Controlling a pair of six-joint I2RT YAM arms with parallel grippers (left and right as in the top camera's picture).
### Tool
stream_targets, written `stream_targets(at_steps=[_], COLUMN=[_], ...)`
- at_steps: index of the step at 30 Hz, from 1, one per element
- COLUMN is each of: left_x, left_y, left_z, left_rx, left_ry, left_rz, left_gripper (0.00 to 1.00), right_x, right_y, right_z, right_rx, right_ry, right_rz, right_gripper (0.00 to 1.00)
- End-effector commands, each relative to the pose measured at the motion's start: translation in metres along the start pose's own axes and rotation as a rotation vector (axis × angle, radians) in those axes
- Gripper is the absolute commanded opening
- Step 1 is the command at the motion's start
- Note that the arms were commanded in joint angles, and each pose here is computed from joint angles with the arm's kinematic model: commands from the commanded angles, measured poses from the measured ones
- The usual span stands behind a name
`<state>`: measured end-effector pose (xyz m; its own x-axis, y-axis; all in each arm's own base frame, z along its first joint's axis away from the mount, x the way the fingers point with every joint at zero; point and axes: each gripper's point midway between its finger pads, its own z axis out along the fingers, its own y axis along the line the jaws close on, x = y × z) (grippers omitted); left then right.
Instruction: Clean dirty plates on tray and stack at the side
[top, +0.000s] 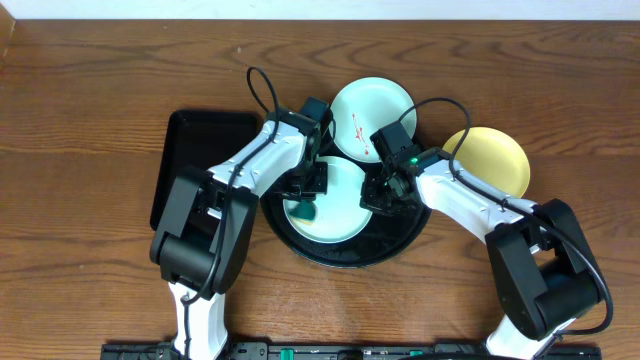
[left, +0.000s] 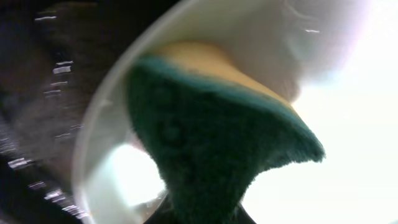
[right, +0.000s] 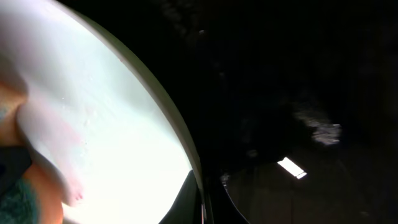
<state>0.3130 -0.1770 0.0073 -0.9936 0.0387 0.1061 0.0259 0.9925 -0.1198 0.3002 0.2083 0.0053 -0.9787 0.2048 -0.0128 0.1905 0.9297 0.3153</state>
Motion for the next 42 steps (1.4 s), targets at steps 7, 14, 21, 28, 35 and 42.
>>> stream_targets(at_steps=[7,14,21,28,35,42], left_x=[0.013,0.019,0.012,-0.033,-0.06,-0.001], left_y=[-0.058,-0.001,0.01,-0.012,-0.029,-0.056], left_z=[0.004,0.012,0.011,0.008,0.002,0.011], left_rx=[0.237,-0.117,-0.179,-0.084,-0.013,0.158], left_ry=[0.05,0.021,-0.023,-0.202,-0.314,-0.045], left_rz=[0.116,-0.098,-0.111,-0.096,-0.07,0.24], left_gripper=[0.07,0.07,0.07,0.07,0.07,0.07], right_x=[-0.002,-0.002,-0.002,-0.002,-0.002,-0.002], right_y=[-0.002,-0.002,-0.002,-0.002,-0.002,-0.002], right_z=[0.003,0.003,0.003,0.003,0.003,0.003], right_rx=[0.018,0.018,0.017,0.017,0.017,0.017], right_ry=[-0.004,-0.003,-0.005,-0.004,-0.004,-0.004], right_rz=[0.016,0.011,0.01,0.01,0.01,0.008], right_gripper=[0.01,0.01,0.01,0.01,0.01,0.01])
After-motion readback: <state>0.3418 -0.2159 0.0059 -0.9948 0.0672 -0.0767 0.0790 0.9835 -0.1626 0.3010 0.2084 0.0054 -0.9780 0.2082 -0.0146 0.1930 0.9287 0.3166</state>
